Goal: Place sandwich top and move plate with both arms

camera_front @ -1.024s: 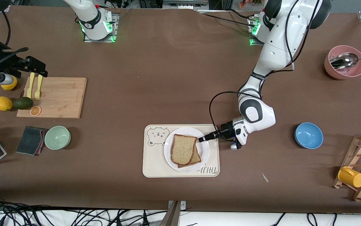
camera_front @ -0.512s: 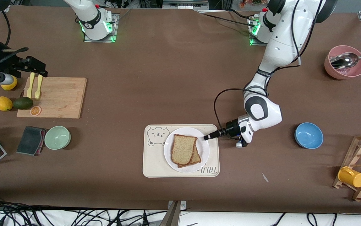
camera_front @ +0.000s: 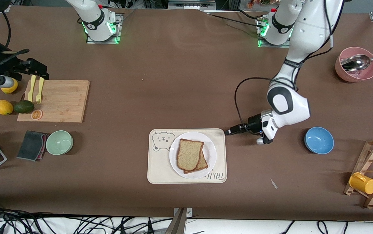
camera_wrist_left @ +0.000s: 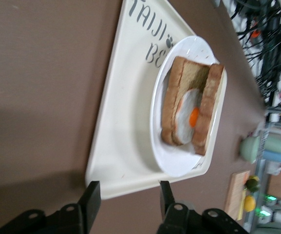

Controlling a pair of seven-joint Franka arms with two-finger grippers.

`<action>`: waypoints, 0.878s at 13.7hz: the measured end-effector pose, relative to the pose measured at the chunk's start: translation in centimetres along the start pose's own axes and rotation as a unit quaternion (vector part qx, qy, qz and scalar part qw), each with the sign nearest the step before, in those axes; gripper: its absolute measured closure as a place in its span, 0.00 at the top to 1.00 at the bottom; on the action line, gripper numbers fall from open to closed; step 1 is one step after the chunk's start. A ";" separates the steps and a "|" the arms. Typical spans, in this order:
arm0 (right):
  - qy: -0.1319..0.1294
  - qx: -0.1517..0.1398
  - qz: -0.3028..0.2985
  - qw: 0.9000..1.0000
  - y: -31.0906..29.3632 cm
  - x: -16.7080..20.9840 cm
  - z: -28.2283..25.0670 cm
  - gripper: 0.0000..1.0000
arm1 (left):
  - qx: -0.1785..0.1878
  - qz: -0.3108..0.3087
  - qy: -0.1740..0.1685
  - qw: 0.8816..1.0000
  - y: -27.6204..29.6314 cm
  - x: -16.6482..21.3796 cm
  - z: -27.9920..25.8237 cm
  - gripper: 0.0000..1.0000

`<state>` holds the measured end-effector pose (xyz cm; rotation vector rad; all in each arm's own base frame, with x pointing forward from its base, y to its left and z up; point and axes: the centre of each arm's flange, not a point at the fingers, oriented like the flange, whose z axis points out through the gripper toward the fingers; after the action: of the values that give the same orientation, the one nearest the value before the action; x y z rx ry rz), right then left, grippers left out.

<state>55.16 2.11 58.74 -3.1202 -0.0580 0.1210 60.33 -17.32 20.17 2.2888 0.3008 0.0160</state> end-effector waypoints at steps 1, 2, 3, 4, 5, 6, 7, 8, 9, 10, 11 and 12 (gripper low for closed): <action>0.000 0.000 0.000 1.000 0.0 0.0 0.0 1.00 | 0.030 0.011 -0.006 0.999 0.6 -0.2 -2.2 0.59; 0.000 0.000 0.000 1.000 0.0 0.0 0.0 1.00 | 0.061 0.020 -0.009 0.998 1.4 -0.5 -4.7 0.59; 0.000 0.000 0.000 1.000 0.0 0.0 0.0 1.00 | 0.090 0.030 -0.011 0.995 2.2 -0.8 -7.2 0.64; 0.000 0.000 0.000 1.000 0.0 0.0 0.0 1.00 | 0.115 0.038 -0.018 0.992 3.0 -1.3 -9.4 0.72; 0.000 0.000 0.000 1.000 0.0 0.0 0.0 1.00 | 0.137 0.044 -0.028 0.989 3.7 -1.8 -11.4 0.82; 0.000 0.000 0.000 1.000 0.0 0.0 0.0 1.00 | 0.156 0.050 -0.036 0.986 4.4 -2.3 -13.1 0.93; 0.000 0.000 0.000 1.000 0.0 0.0 0.0 1.00 | 0.174 0.060 -0.044 0.982 5.0 -2.7 -14.4 1.00; 0.000 0.000 0.000 1.000 0.0 0.0 0.0 1.00 | 0.196 0.072 -0.052 0.977 5.7 -3.2 -15.6 1.00; 0.000 0.000 0.000 1.000 0.0 0.0 0.0 1.00 | 0.223 0.085 -0.058 0.969 6.3 -3.6 -16.9 1.00; 0.000 0.000 0.000 1.000 0.0 0.0 0.0 1.00 | 0.253 0.098 -0.061 0.961 6.9 -4.0 -18.2 1.00; 0.000 0.000 0.000 1.000 0.0 0.0 0.0 1.00 | 0.277 0.110 -0.066 0.952 7.6 -4.6 -19.5 1.00; 0.000 0.000 0.000 1.000 0.0 0.0 0.0 1.00 | 0.297 0.119 -0.074 0.945 8.3 -5.2 -21.0 1.00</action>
<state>55.16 2.11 58.76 -3.1202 -0.0577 0.1204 54.80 -8.45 40.87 2.8942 -0.0685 -0.1409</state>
